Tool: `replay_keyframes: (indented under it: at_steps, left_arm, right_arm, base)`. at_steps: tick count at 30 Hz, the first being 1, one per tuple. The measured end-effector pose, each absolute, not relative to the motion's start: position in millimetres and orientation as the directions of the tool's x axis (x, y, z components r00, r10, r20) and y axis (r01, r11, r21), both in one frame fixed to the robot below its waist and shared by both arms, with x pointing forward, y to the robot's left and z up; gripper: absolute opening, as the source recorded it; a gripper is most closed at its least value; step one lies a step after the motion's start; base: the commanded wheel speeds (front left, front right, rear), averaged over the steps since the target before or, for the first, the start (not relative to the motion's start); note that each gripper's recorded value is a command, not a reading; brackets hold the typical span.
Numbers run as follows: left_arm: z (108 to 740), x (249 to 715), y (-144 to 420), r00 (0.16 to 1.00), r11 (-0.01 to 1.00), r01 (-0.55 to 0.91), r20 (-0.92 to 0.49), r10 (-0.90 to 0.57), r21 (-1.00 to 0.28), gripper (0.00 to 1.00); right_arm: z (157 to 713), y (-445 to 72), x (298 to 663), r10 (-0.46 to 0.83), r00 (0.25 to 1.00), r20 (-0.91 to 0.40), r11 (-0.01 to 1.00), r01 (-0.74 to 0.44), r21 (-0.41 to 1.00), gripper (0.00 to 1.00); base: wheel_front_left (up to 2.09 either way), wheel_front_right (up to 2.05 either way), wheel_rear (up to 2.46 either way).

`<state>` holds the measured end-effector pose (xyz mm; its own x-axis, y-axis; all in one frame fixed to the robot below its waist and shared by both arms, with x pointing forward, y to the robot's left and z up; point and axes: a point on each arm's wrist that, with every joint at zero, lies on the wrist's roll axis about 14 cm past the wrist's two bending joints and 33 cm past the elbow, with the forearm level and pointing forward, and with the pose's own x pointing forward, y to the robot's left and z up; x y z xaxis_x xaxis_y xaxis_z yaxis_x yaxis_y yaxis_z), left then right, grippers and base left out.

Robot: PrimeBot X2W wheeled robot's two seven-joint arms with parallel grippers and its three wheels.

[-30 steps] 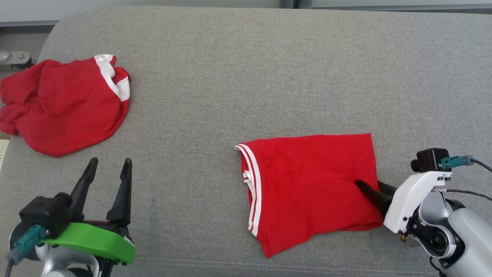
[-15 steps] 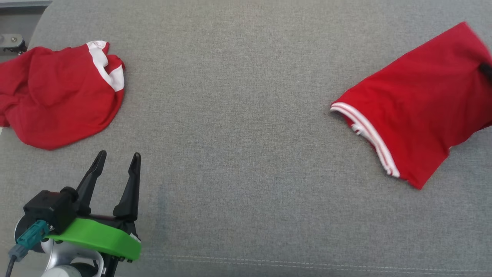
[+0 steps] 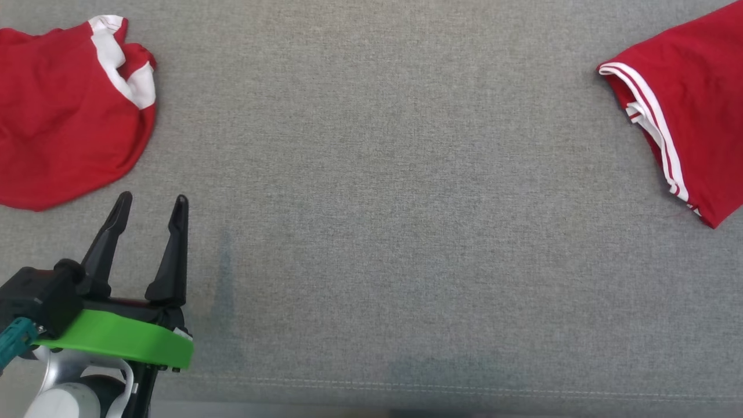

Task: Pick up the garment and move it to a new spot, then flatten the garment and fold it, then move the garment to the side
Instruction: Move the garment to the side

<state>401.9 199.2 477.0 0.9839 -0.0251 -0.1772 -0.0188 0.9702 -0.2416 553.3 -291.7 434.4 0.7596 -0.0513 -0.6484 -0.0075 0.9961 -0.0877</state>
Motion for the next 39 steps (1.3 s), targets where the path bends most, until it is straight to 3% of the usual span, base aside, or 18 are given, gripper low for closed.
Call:
replay_keyframes:
  at_steps: [17, 29, 31, 32, 33, 39]
  left_arm:
    - [435.5, 452.8, 158.7, 0.953, 0.961, 0.121, -0.242, -0.182, -0.249, 1.0]
    - [386.7, 479.8, 139.5, 0.921, 0.95, 0.165, -0.304, -0.244, -0.264, 1.0]
    - [380.7, 481.6, 137.5, 0.917, 0.949, 0.166, -0.312, -0.249, -0.27, 1.0]
    - [378.4, 481.9, 137.3, 0.916, 0.948, 0.164, -0.316, -0.249, -0.271, 1.0]
    - [376.9, 482.1, 137.1, 0.915, 0.948, 0.163, -0.319, -0.248, -0.272, 1.0]
    - [374.4, 481.1, 140.3, 0.916, 0.952, 0.145, -0.327, -0.232, -0.27, 1.0]
  right_arm:
    - [420.8, -384.1, 553.3, -0.286, 0.756, -0.588, 0.958, 0.234, -0.165, 0.0]
    - [382.1, -436.0, 543.6, -0.433, 0.699, -0.569, 0.9, 0.365, -0.236, 0.0]
    - [377.4, -445.0, 539.7, -0.463, 0.69, -0.556, 0.886, 0.378, -0.268, 0.42]
    - [375.5, -448.3, 538.2, -0.474, 0.686, -0.551, 0.88, 0.385, -0.277, 0.76]
    - [373.3, -450.1, 536.9, -0.481, 0.683, -0.55, 0.877, 0.387, -0.286, 1.0]
    - [370.4, -459.1, 532.2, -0.523, 0.68, -0.515, 0.851, 0.382, -0.36, 1.0]
  base:
    - [0.0, 0.0, 0.0]
    - [0.0, 0.0, 0.0]
    - [0.0, 0.0, 0.0]
    - [0.0, 0.0, 0.0]
    - [0.0, 0.0, 0.0]
    - [0.0, 0.0, 0.0]
